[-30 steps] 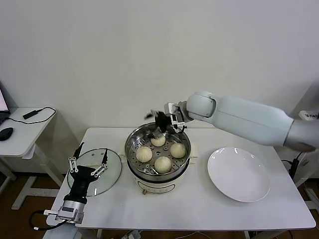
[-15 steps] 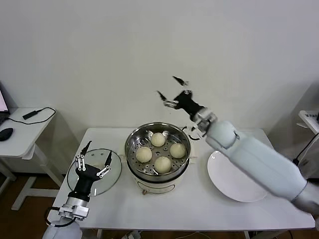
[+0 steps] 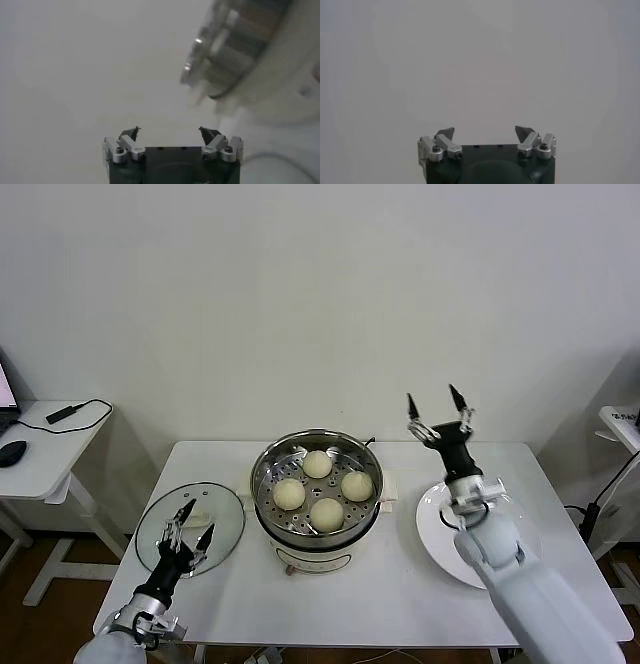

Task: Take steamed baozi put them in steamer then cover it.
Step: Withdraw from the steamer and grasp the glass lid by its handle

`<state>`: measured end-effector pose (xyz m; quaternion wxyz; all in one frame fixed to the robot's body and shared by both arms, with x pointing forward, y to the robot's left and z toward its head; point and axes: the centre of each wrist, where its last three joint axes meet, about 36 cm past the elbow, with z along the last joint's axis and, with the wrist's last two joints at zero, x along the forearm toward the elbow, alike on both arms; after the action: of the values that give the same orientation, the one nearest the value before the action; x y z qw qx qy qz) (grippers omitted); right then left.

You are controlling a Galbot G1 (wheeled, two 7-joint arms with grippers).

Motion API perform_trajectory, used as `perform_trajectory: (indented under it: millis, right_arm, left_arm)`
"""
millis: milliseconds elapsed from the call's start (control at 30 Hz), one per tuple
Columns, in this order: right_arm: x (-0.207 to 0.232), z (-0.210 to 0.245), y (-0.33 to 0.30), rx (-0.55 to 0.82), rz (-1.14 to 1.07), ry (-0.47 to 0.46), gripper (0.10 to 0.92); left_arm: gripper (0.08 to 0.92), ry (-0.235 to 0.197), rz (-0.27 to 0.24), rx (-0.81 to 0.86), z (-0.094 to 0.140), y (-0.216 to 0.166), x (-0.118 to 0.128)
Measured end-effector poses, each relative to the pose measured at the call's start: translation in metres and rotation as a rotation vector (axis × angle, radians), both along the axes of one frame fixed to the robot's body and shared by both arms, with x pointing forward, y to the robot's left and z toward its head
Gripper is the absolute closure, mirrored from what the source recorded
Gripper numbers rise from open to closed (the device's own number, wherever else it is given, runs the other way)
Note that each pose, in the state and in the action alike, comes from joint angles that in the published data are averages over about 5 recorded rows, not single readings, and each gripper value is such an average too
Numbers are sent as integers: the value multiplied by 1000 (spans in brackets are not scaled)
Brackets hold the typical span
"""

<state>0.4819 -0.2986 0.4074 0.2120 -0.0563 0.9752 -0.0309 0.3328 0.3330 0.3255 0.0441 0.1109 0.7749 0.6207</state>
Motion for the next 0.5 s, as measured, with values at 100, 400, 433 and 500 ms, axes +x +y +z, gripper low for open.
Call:
perform_trajectory:
  millis: [100,400,433,500]
  right_arm:
    - [-18,-16,-10,22,-43,17,200]
    - [-63,-53,-23,45,-108,68,200]
    - [-67,-57,-24,46,-112,73,200]
    - [-74,-63,-24,48,-121,82,200]
  left_arm:
    - [177,21,10,81,-11,5,1]
    - [177,18,69,209,-37,13,14]
    - [177,15,77,217,-39,14,16]
    - [177,10,92,229,-42,15,21]
